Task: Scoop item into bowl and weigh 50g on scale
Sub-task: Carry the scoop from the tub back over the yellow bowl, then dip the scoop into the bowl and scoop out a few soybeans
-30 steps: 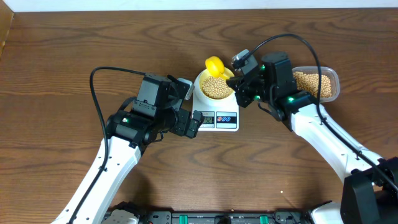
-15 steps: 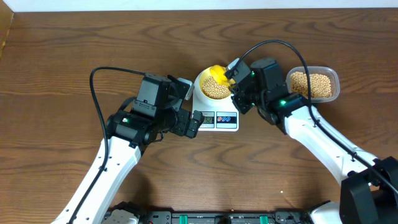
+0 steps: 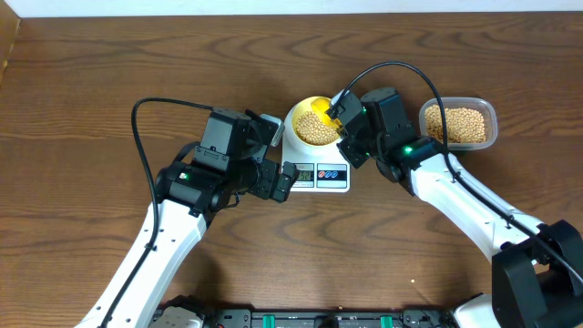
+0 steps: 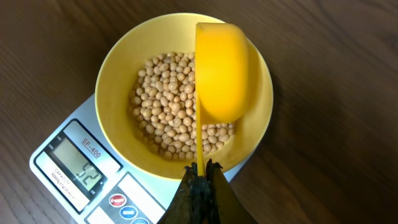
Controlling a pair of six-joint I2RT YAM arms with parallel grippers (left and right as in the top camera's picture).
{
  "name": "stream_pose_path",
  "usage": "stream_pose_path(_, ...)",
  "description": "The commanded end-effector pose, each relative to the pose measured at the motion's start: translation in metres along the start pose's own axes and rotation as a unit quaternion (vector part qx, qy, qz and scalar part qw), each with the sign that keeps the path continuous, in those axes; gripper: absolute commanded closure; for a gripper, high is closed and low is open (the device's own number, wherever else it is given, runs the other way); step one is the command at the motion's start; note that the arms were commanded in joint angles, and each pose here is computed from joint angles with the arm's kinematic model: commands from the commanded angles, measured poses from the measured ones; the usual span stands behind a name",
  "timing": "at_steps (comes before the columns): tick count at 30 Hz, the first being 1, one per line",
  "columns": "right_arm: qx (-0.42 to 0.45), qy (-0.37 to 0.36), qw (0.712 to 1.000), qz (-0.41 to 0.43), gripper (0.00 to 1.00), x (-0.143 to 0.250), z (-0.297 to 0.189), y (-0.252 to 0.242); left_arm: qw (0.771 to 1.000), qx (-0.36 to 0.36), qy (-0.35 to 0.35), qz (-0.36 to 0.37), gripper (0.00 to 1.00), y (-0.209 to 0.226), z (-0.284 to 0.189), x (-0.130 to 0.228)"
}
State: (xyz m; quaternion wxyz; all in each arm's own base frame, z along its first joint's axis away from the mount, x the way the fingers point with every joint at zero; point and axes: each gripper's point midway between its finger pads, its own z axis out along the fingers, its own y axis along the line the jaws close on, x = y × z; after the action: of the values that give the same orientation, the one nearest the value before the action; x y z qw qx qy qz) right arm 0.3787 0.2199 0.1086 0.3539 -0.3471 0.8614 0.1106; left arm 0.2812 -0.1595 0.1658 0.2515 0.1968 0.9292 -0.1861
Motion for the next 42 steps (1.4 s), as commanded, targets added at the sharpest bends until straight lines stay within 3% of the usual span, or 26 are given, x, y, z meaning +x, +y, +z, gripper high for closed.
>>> stream_pose_path(1,0.0,0.002,1.0,-0.011,0.99,-0.002,0.001,0.004,1.0,-0.005,-0.001,0.006,0.02,0.002,0.0,-0.001)
stream_pose_path(14,-0.037,0.005,0.999,-0.018,0.99,0.0,0.003,0.025,1.0,-0.005,-0.001,0.006,0.02,0.002,0.0,-0.001)
stream_pose_path(30,-0.024,0.018,0.999,-0.019,0.99,0.005,0.004,0.022,1.0,-0.005,-0.001,0.006,0.02,0.002,0.0,-0.001)
stream_pose_path(42,-0.074,0.005,0.997,-0.014,0.99,0.0,0.002,0.044,1.0,-0.005,-0.001,0.006,0.02,0.002,0.0,-0.001)
